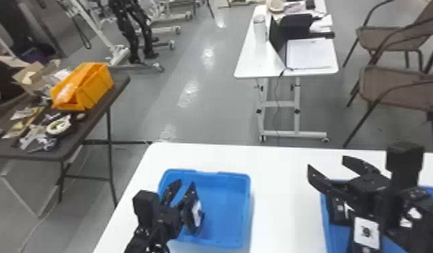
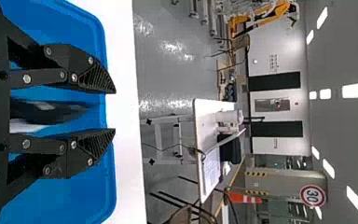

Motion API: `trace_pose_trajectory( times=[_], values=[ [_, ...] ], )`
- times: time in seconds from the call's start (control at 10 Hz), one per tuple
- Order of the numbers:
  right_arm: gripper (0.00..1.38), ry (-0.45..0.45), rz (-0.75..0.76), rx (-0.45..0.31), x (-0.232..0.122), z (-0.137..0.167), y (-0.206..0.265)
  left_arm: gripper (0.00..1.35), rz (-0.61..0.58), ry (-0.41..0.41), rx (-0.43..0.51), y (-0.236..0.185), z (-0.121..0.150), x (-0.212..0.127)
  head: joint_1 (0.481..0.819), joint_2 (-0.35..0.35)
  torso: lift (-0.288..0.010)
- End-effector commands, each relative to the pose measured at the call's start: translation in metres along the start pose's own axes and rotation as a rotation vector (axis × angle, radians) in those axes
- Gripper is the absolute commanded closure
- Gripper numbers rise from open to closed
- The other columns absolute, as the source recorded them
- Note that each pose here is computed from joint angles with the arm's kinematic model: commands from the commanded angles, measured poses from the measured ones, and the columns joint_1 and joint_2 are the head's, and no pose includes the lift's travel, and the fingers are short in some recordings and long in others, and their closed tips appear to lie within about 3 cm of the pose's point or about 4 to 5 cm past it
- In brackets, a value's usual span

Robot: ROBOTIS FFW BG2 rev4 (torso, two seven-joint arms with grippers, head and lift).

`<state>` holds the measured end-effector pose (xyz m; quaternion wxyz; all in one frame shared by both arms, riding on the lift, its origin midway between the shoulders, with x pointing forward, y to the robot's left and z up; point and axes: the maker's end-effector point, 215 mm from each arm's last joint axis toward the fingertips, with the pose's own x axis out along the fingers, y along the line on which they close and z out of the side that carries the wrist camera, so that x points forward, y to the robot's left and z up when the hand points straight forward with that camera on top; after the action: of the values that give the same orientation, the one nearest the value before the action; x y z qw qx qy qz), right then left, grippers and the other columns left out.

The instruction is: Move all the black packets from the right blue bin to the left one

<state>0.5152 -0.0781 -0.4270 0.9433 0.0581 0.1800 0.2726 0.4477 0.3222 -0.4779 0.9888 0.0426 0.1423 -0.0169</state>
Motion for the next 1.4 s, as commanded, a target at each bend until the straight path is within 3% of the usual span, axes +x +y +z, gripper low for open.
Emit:
trace_pose_trajectory(
  times=[0.0, 0.2, 0.4, 0.7, 1.3],
  values=[
    [0.12, 0.003, -0.045, -0.003, -0.013, -0.006, -0.009, 0.0, 0.015, -0.035, 0.007, 0.006, 0.011, -0.001, 0.695, 0.277, 0.0],
    [0.12, 0.045, -0.137, 0.038, -0.04, -0.03, -0.034, 0.11, 0.002, -0.104, -0.047, 0.0, 0.032, -0.001, 0.695, 0.263, 0.0],
    [0.12, 0.116, -0.208, 0.056, -0.075, -0.066, -0.052, 0.12, -0.026, -0.172, -0.064, -0.015, 0.055, 0.001, 0.695, 0.221, 0.0],
    [0.12, 0.207, -0.263, 0.101, -0.102, -0.119, -0.063, 0.12, -0.034, -0.185, -0.083, -0.019, 0.06, 0.001, 0.695, 0.161, 0.0],
    [0.12, 0.244, -0.338, 0.17, -0.096, -0.167, -0.105, 0.12, -0.049, -0.195, -0.083, -0.028, 0.065, 0.004, 0.695, 0.101, 0.0]
  ],
)
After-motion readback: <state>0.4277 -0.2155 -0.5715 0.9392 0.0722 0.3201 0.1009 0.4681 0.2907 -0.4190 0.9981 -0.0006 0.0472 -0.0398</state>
